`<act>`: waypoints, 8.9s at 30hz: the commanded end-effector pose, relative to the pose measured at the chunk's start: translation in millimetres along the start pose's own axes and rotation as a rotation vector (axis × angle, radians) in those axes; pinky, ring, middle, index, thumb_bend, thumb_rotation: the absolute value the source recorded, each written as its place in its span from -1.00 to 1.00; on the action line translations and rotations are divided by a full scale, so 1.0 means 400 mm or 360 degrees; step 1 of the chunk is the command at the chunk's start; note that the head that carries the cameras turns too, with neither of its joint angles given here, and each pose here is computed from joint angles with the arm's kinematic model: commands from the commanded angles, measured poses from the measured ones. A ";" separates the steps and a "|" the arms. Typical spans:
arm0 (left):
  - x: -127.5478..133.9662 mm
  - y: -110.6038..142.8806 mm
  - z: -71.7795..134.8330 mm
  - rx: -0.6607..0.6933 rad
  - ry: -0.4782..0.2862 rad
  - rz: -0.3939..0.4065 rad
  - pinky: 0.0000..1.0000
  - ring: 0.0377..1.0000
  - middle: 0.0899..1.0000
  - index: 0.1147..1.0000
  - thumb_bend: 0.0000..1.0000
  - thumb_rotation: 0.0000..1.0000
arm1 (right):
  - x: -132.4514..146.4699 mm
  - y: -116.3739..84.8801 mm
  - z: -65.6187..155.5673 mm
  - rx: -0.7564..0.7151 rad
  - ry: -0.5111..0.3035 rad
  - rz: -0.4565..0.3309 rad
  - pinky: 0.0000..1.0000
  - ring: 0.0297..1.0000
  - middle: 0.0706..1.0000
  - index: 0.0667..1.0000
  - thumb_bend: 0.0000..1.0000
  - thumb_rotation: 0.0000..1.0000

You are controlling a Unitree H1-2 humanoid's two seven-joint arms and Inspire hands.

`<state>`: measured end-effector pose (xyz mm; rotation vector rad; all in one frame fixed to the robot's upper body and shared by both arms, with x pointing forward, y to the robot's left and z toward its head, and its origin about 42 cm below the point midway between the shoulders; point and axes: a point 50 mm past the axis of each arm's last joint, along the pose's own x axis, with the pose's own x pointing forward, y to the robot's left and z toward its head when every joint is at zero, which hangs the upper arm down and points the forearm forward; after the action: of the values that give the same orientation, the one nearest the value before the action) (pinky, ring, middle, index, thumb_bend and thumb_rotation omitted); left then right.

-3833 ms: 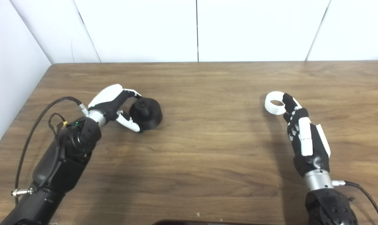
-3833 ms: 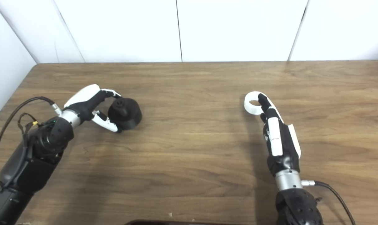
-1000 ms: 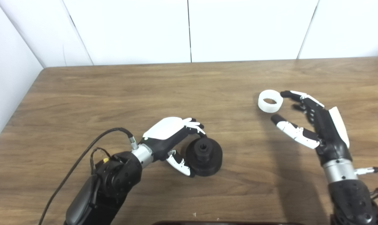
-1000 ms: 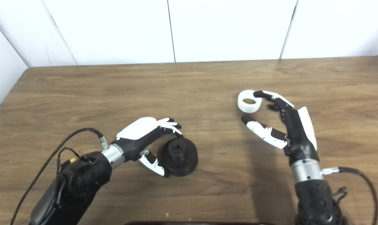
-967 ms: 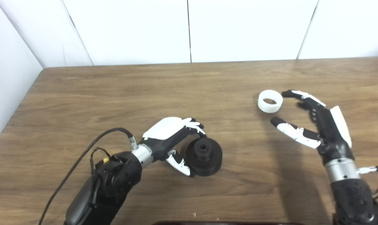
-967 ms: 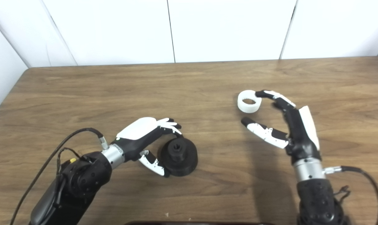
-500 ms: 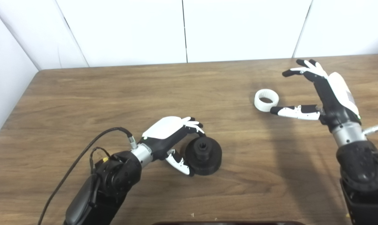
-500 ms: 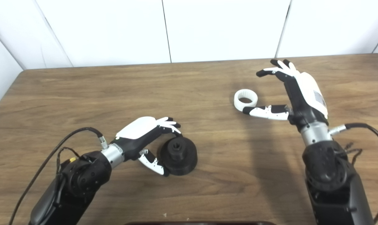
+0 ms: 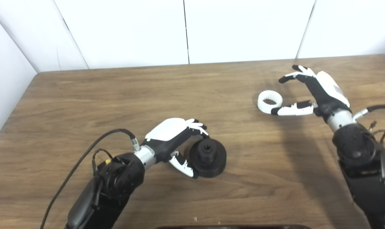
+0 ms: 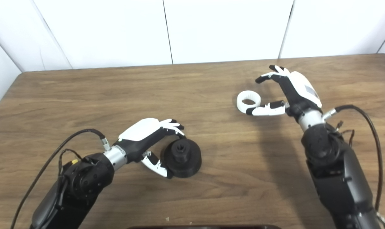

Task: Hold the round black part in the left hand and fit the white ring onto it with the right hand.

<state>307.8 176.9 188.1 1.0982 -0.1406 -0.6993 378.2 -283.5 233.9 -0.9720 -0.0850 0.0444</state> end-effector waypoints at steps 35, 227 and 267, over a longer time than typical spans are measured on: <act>0.001 0.027 0.010 0.0067 0.0010 0.0047 0.67 0.94 0.80 -0.14 0.03 -0.83 | 0.114 0.011 0.013 -0.0087 -0.0077 0.0119 0.98 1.00 0.85 0.42 0.79 -0.30; 0.021 0.007 0.082 0.0029 -0.0031 -0.0022 0.81 1.00 0.86 0.41 0.74 -0.39 | 0.152 0.033 -0.013 -0.0052 -0.0046 0.0163 0.83 0.96 0.78 0.17 0.53 -0.56; 0.036 -0.003 0.084 0.0047 -0.0034 -0.0014 0.84 0.99 0.84 0.39 0.76 -0.34 | 0.035 -0.111 0.126 0.0104 -0.0345 0.0102 0.97 0.96 0.75 -0.09 0.04 -0.69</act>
<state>297.2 145.3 189.0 1.1080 -0.1142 -0.7483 389.5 -262.7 277.0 -0.8862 -0.1775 0.2309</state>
